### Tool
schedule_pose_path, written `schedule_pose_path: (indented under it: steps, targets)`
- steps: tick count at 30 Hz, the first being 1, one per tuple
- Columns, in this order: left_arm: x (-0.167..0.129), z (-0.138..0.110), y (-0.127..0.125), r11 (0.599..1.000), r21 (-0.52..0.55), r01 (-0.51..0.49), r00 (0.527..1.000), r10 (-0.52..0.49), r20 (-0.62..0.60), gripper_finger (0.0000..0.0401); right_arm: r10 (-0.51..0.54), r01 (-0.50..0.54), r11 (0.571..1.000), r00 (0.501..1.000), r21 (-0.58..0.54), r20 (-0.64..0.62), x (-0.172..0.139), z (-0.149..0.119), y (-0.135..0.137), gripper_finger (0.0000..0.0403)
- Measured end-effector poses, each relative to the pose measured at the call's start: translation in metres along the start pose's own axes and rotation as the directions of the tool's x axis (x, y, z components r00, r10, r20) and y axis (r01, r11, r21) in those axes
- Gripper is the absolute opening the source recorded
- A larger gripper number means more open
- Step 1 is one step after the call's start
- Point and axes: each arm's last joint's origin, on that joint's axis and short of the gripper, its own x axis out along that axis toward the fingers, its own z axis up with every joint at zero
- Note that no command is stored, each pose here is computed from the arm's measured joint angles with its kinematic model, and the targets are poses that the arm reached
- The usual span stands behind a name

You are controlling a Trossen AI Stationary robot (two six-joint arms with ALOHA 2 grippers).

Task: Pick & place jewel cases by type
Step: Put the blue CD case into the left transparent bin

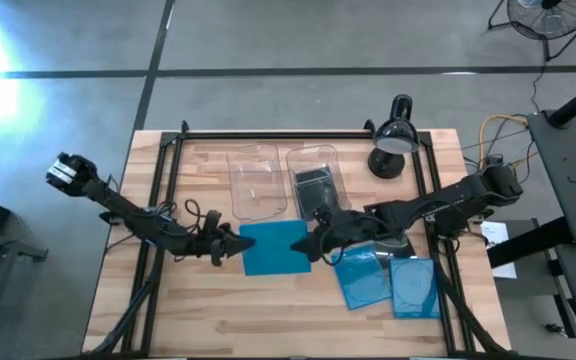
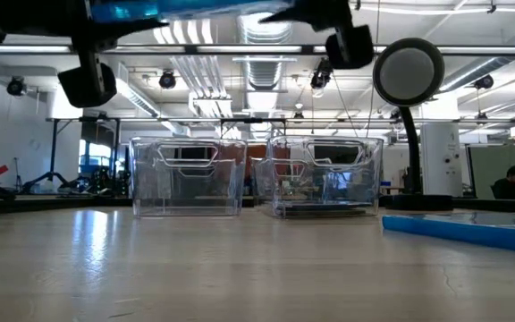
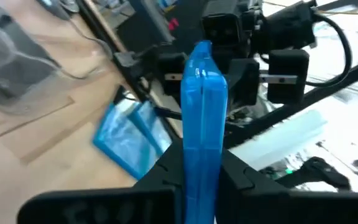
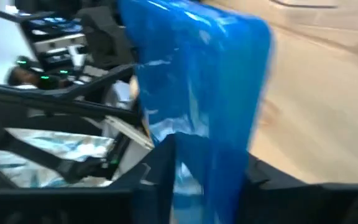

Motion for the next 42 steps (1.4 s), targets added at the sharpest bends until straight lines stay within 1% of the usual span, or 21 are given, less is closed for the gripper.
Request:
schedule_pose_path:
  steps: [4,7,9,11,12,13,14,17,20,22,24,26,27,29,31,33,35,36,38,40,42]
  targets:
    - [-0.002,0.003,-0.001,0.998,0.027,-0.052,0.998,0.051,0.036,0.0014,-0.050,0.050,0.999,0.999,-0.007,-0.018,-0.009,-0.001,-0.002,0.0156]
    - [-0.005,0.010,-0.002,0.983,0.084,-0.163,0.982,0.154,0.109,0.0013,-0.140,0.140,0.990,0.990,-0.018,-0.005,-0.020,0.000,-0.007,0.0192]
    - [-0.007,0.019,-0.009,0.954,0.162,-0.252,0.957,0.220,0.191,0.0012,-0.180,0.181,0.983,0.983,-0.031,0.029,-0.033,0.001,-0.006,0.0211]
    - [-0.009,0.035,-0.028,0.903,0.259,-0.343,0.919,0.266,0.290,0.0012,-0.201,0.205,0.977,0.977,-0.052,0.072,-0.048,0.002,-0.004,0.0223]
    - [-0.009,0.043,-0.040,0.856,0.325,-0.402,0.895,0.292,0.337,0.0012,-0.217,0.224,0.973,0.971,-0.064,0.100,-0.055,0.002,-0.004,0.0227]
    - [-0.009,0.052,-0.053,0.796,0.394,-0.459,0.872,0.318,0.373,0.0012,-0.233,0.243,0.968,0.964,-0.069,0.125,-0.061,0.003,-0.004,0.0230]
    - [-0.009,0.061,-0.067,0.722,0.462,-0.515,0.847,0.345,0.405,0.0012,-0.244,0.257,0.964,0.957,-0.072,0.155,-0.068,0.004,-0.003,0.0231]
    - [-0.002,0.082,-0.097,0.455,0.637,-0.623,0.778,0.446,0.442,0.0012,-0.259,0.277,0.958,0.946,-0.071,0.193,-0.082,0.007,-0.003,0.0232]
    - [0.010,0.096,-0.109,0.209,0.736,-0.643,0.689,0.577,0.438,0.0012,-0.282,0.300,0.951,0.941,-0.079,0.184,-0.087,0.007,-0.005,0.0229]
    - [0.023,0.100,-0.109,0.086,0.773,-0.629,0.610,0.671,0.422,0.0012,-0.302,0.320,0.944,0.936,-0.084,0.179,-0.087,0.006,-0.007,0.0227]
    - [0.040,0.101,-0.103,-0.020,0.823,-0.568,0.511,0.776,0.371,0.0012,-0.309,0.328,0.941,0.934,-0.084,0.179,-0.086,0.006,-0.008,0.0225]
    - [0.063,0.099,-0.092,-0.089,0.864,-0.496,0.413,0.851,0.324,0.0012,-0.324,0.342,0.935,0.930,-0.088,0.175,-0.085,0.006,-0.009,0.0224]
    - [0.075,0.097,-0.086,-0.120,0.884,-0.452,0.373,0.875,0.309,0.0012,-0.327,0.346,0.934,0.929,-0.090,0.174,-0.084,0.005,-0.010,0.0224]
    - [0.097,0.095,-0.073,-0.156,0.916,-0.370,0.298,0.914,0.276,0.0012,-0.331,0.350,0.932,0.928,-0.094,0.171,-0.083,0.005,-0.010,0.0224]
    - [0.116,0.099,-0.059,-0.162,0.928,-0.334,0.219,0.945,0.243,0.0012,-0.330,0.349,0.932,0.928,-0.094,0.172,-0.083,0.005,-0.010,0.0224]
    - [0.129,0.105,-0.042,-0.199,0.934,-0.297,0.127,0.961,0.246,0.0013,-0.332,0.351,0.932,0.928,-0.095,0.171,-0.082,0.005,-0.010,0.0224]
    - [0.138,0.113,-0.029,-0.231,0.941,-0.247,0.061,0.966,0.252,0.0014,-0.331,0.349,0.932,0.930,-0.099,0.162,-0.082,0.003,-0.010,0.0224]
    - [0.143,0.116,-0.024,-0.232,0.946,-0.225,0.041,0.968,0.247,0.0014,-0.329,0.347,0.932,0.931,-0.101,0.159,-0.082,0.002,-0.010,0.0224]
    - [0.150,0.121,-0.016,-0.212,0.959,-0.189,0.016,0.976,0.219,0.0015,-0.328,0.346,0.933,0.932,-0.103,0.157,-0.082,0.001,-0.010,0.0224]
    - [0.159,0.125,-0.009,-0.204,0.963,-0.179,0.028,0.977,0.212,0.0016,-0.328,0.345,0.933,0.932,-0.105,0.155,-0.082,0.001,-0.010,0.0224]
    - [0.167,0.128,-0.002,-0.199,0.966,-0.163,0.054,0.976,0.210,0.0019,-0.328,0.346,0.932,0.932,-0.105,0.155,-0.082,0.001,-0.010,0.0224]
